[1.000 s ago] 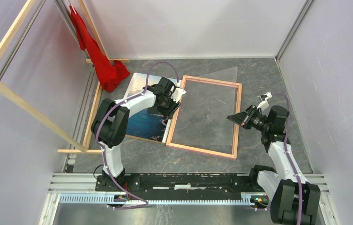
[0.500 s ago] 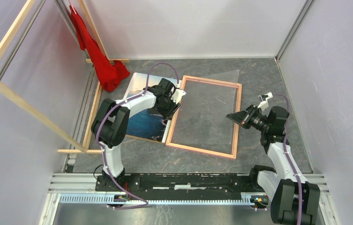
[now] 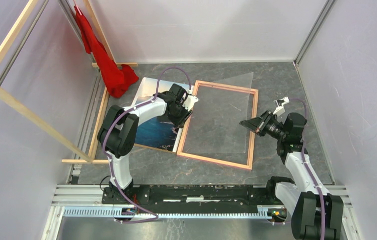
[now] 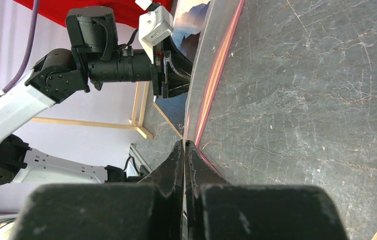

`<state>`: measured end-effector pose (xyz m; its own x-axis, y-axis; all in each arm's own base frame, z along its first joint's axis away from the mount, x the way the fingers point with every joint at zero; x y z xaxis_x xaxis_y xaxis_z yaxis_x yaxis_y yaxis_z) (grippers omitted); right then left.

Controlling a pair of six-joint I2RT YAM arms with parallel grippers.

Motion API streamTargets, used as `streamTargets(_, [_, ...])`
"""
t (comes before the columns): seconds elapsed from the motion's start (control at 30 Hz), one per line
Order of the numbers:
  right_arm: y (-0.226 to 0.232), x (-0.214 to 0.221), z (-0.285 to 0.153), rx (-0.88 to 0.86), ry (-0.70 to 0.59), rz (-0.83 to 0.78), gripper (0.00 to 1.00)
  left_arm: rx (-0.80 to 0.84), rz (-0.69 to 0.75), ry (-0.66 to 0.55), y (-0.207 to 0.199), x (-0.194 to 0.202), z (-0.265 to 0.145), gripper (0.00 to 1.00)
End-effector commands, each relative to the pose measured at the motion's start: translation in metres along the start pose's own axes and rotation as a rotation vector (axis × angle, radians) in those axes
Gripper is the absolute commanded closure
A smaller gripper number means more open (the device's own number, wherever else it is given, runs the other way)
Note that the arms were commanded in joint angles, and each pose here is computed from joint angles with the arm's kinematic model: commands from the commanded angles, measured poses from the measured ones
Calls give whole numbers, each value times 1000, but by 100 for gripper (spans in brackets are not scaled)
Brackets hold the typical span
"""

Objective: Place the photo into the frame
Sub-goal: Place the photo frame item in the photo frame.

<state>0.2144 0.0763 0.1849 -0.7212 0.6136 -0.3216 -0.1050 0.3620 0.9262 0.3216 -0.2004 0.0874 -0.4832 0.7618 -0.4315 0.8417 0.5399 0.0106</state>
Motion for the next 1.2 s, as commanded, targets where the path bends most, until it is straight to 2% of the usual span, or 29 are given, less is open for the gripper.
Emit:
streamTargets(0.0, [18, -5, 5, -62, 3, -87, 100, 16, 11, -32, -5, -6, 0, 56])
streamTargets(1.17, [46, 8, 22, -93, 61, -219, 100, 24, 17, -26, -7, -2, 1, 60])
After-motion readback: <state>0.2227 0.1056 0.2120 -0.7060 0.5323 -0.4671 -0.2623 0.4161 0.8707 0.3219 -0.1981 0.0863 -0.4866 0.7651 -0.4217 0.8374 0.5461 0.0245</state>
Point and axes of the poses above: each gripper's point midway between its finger pads, its own z axis out along the fingers, its own y axis along the line the jaws close on, x = y × z, the point moved 7 cm from there along -z, back along the fingers, and after that the axes turned 8 degrees about z, right-handed, at the moved point
